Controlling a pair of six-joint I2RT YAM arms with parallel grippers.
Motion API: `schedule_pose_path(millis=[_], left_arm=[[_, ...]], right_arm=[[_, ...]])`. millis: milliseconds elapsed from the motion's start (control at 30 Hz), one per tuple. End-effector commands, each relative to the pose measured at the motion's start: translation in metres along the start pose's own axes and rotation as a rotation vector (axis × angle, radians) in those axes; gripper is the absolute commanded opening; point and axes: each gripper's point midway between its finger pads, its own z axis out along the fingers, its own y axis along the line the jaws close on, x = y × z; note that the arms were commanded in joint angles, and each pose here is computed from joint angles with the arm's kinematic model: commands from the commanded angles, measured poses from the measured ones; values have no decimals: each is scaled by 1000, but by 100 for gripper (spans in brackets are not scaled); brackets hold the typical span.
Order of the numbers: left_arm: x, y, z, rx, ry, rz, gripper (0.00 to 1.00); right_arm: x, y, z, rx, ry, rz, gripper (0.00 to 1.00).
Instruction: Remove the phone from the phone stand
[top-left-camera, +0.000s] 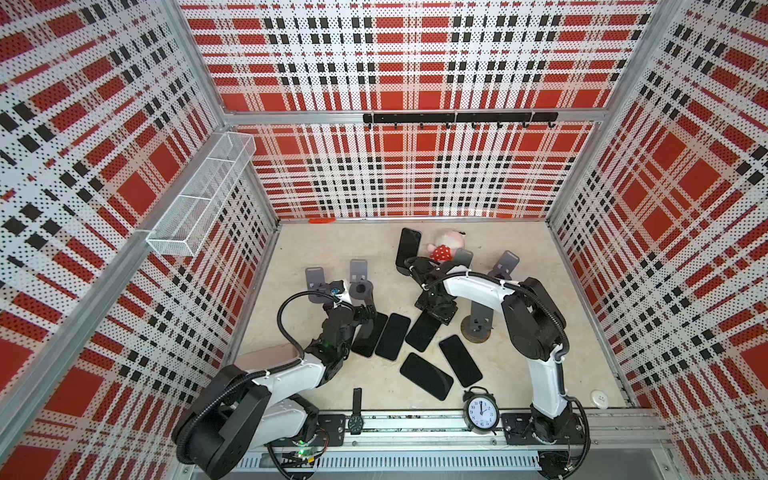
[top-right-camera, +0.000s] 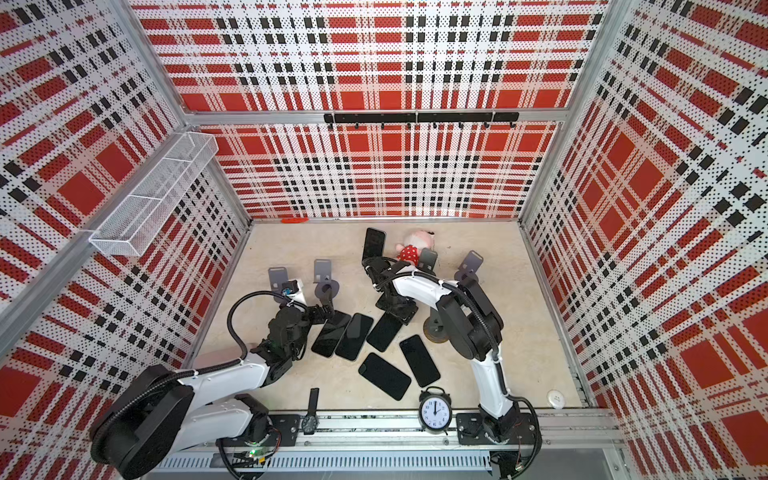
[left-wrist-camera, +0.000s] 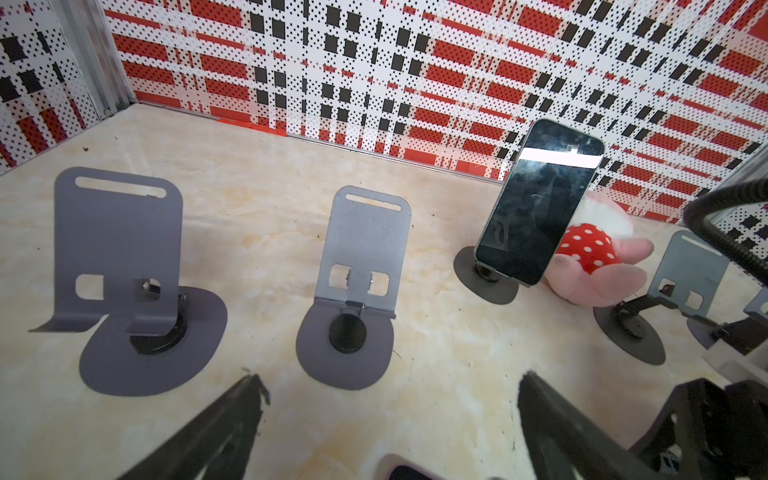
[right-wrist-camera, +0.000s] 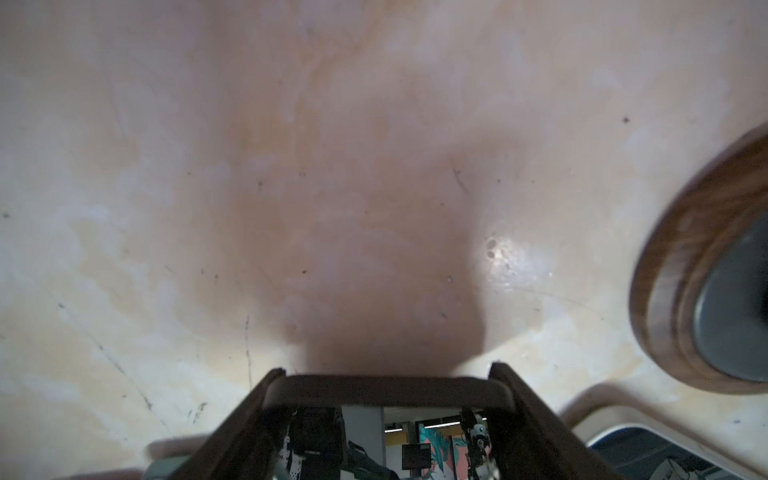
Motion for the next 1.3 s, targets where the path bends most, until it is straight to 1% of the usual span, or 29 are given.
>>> schedule_pose_path(millis=[0, 233, 333, 700, 967, 1100, 1200, 1267], left_arm=[[-8, -2, 3, 1, -16, -12, 98], [-9, -1, 3, -3, -21, -13, 98], [-9, -2, 3, 1, -20, -13, 98], [-8, -1, 3, -4, -18, -10, 98], [-8, -2, 3, 1, -16, -10, 98], [-8, 2, 3, -15, -18, -8, 98], [-8, -2, 4, 3, -13, -10, 98], [-8, 0, 4, -6, -16, -9, 98]], right_arm=[[-1, -2, 1, 24, 4, -29, 70], [-8, -7, -3, 78, -22, -103, 70], [-8, -4, -1, 75, -21, -128, 70], [-5, 0, 8, 80, 4, -146, 70], [-2, -7, 10, 90, 17, -146, 70], [4, -11, 11, 79, 40, -138, 70], [8, -14, 14, 83, 56, -147, 70], [10, -16, 14, 83, 69, -150, 70]])
